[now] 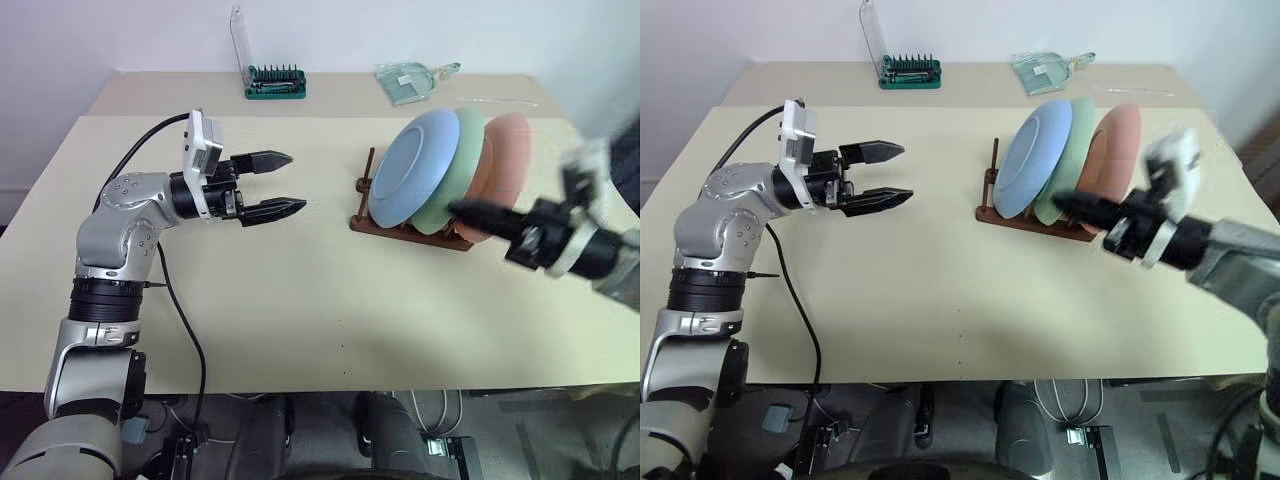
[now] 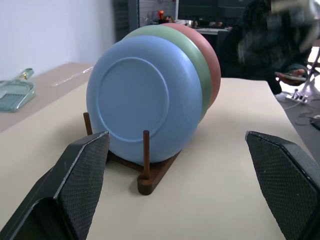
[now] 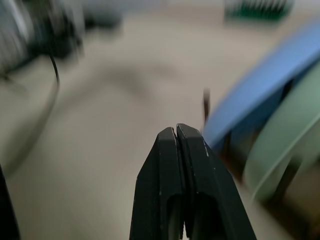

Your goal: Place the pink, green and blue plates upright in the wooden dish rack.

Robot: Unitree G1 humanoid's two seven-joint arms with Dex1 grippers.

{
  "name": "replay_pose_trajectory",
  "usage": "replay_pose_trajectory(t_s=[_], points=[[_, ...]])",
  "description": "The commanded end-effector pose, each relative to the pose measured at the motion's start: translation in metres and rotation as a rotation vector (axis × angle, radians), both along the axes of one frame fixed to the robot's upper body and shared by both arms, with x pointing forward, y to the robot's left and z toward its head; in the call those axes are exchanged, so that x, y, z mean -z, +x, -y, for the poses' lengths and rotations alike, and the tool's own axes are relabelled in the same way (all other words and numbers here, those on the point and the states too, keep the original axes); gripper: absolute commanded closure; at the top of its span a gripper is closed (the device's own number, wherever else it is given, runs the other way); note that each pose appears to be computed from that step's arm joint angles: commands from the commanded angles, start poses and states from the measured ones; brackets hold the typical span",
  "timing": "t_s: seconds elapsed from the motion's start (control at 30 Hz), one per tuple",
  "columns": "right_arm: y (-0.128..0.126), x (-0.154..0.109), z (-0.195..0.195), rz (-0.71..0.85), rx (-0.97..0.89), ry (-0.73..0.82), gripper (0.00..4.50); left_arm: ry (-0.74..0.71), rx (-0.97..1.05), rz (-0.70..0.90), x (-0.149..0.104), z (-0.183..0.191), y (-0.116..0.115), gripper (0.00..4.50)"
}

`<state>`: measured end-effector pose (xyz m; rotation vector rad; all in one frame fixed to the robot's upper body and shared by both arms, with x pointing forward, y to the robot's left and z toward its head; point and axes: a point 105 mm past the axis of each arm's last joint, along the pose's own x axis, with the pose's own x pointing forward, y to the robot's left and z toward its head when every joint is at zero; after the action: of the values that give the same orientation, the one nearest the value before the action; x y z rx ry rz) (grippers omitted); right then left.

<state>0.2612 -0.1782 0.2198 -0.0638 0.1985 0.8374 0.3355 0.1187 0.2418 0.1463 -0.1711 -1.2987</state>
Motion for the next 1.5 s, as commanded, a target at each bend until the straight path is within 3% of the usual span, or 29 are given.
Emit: replay_pose_trajectory(t_s=[0.03, 0.3, 0.57, 1.1, 1.5], points=[[0.008, -0.008, 0.002, 0.103, 0.051, -0.048, 4.47, -0.021, 0.0, 0.055, -0.012, -0.003, -0.004, 0.0], [0.026, -0.006, -0.011, 0.176, 0.113, -0.043, 4.47, -0.023, -0.003, 0.054, -0.013, -0.003, -0.004, 0.0], [0.036, -0.005, -0.009, 0.239, 0.148, -0.169, 4.47, -0.021, -0.002, 0.066, -0.015, -0.002, -0.005, 0.0], [0.04, 0.003, -0.001, 0.261, 0.15, -0.265, 4.47, -0.021, -0.006, 0.07, -0.016, -0.002, -0.006, 0.0], [0.046, -0.003, -0.008, 0.311, 0.162, -0.246, 4.47, -0.022, -0.003, 0.069, -0.016, -0.002, -0.006, 0.0]])
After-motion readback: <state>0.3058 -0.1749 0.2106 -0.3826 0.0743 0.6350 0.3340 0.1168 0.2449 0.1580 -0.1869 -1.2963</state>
